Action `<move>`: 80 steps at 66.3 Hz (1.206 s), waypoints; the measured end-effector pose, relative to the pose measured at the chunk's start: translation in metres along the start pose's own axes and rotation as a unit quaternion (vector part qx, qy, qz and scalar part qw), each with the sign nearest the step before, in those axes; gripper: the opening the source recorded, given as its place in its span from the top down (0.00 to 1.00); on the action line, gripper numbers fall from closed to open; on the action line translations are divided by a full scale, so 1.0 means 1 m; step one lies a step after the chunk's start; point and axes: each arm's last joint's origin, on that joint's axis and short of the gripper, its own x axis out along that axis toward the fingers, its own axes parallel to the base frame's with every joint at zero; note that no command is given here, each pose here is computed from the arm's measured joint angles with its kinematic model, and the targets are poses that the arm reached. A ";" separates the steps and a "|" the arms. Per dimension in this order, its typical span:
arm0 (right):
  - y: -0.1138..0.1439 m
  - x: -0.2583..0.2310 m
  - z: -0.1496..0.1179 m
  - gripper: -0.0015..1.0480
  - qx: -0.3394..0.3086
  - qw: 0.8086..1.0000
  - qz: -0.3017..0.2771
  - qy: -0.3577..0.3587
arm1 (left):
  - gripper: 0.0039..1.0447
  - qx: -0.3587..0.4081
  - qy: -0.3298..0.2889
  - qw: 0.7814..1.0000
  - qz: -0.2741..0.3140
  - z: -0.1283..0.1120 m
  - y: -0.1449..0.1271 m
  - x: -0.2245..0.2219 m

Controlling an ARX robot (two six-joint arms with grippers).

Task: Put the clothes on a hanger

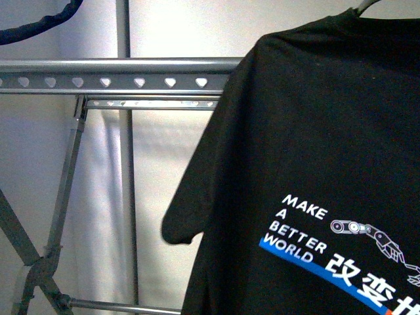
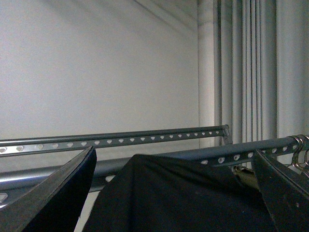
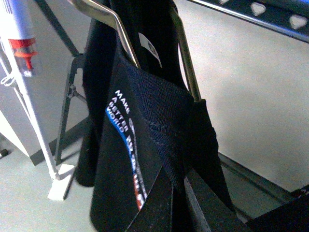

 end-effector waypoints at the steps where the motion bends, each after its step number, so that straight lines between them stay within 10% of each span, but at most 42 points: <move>1: -0.001 0.000 -0.001 0.96 0.005 1.000 -0.001 0.001 | 0.06 0.000 0.000 1.000 0.000 0.000 0.000 0.000; 11: -0.017 0.005 -0.030 0.96 0.081 0.997 -0.004 0.002 | 0.06 0.074 0.117 0.990 0.008 0.009 0.013 0.000; 42: 0.039 -0.034 -0.100 0.96 0.257 0.966 0.029 -0.006 | 0.06 0.015 0.103 0.989 0.108 0.029 0.038 -0.020; 53: 0.039 -0.035 -0.106 0.96 0.253 0.967 0.012 -0.003 | 0.32 0.040 0.285 0.931 0.226 0.001 0.036 -0.067; 68: 0.013 -0.009 -0.081 0.96 0.255 0.966 0.002 -0.050 | 0.70 0.045 0.302 0.922 0.237 -0.028 0.044 -0.132; 80: -0.004 0.031 -0.056 0.96 0.362 0.929 0.012 -0.079 | 0.98 0.045 0.303 0.922 0.237 -0.042 0.046 -0.167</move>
